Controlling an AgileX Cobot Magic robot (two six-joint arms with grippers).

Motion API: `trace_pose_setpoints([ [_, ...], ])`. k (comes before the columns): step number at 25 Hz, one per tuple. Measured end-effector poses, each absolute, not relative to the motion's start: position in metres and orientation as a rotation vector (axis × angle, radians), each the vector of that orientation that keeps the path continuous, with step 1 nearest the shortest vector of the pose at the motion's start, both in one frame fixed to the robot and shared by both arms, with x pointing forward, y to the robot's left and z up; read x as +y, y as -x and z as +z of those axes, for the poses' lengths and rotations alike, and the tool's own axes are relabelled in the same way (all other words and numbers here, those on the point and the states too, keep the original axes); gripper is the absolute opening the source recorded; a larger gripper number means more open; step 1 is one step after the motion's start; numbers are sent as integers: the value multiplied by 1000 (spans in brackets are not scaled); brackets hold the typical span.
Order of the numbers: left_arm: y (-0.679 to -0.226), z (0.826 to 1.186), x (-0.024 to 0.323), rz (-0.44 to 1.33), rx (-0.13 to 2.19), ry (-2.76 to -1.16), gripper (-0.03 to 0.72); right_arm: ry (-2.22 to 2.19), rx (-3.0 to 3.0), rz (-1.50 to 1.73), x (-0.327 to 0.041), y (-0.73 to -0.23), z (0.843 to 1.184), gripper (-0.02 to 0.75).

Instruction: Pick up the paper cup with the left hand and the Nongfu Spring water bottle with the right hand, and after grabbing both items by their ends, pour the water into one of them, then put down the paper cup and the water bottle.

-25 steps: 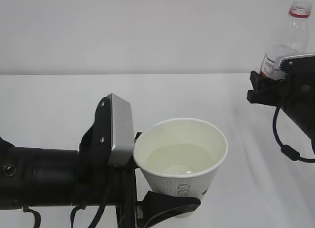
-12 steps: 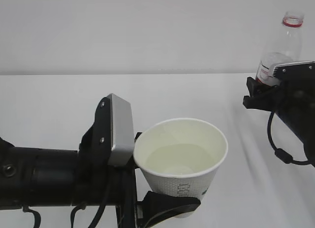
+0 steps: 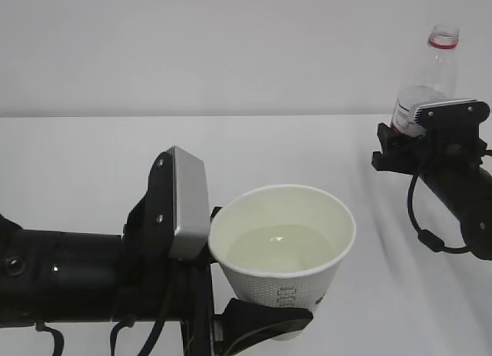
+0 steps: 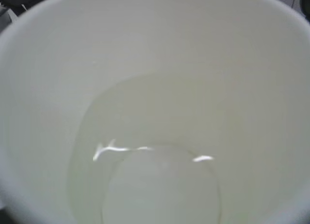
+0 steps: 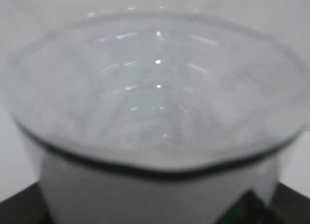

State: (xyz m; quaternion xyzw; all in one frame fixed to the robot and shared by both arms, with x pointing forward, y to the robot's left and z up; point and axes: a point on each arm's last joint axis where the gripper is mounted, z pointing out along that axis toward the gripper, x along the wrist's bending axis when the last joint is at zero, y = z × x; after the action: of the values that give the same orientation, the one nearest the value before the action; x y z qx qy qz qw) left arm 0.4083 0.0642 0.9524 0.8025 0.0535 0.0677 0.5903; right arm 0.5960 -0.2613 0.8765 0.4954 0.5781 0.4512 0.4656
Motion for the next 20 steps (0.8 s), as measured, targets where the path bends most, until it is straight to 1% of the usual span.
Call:
trace_pose_setpoints([
  [10, -409, 951, 65, 162, 130, -1881, 510, -1231, 1436, 1096, -260, -603, 862, 524],
  [16, -409, 951, 65, 162, 130, -1881, 510, -1262, 1472, 1071, -261, -601, 845, 524],
  [20, -409, 951, 65, 162, 130, -1881, 510, -1269, 1466, 1077, -261, -602, 843, 524],
])
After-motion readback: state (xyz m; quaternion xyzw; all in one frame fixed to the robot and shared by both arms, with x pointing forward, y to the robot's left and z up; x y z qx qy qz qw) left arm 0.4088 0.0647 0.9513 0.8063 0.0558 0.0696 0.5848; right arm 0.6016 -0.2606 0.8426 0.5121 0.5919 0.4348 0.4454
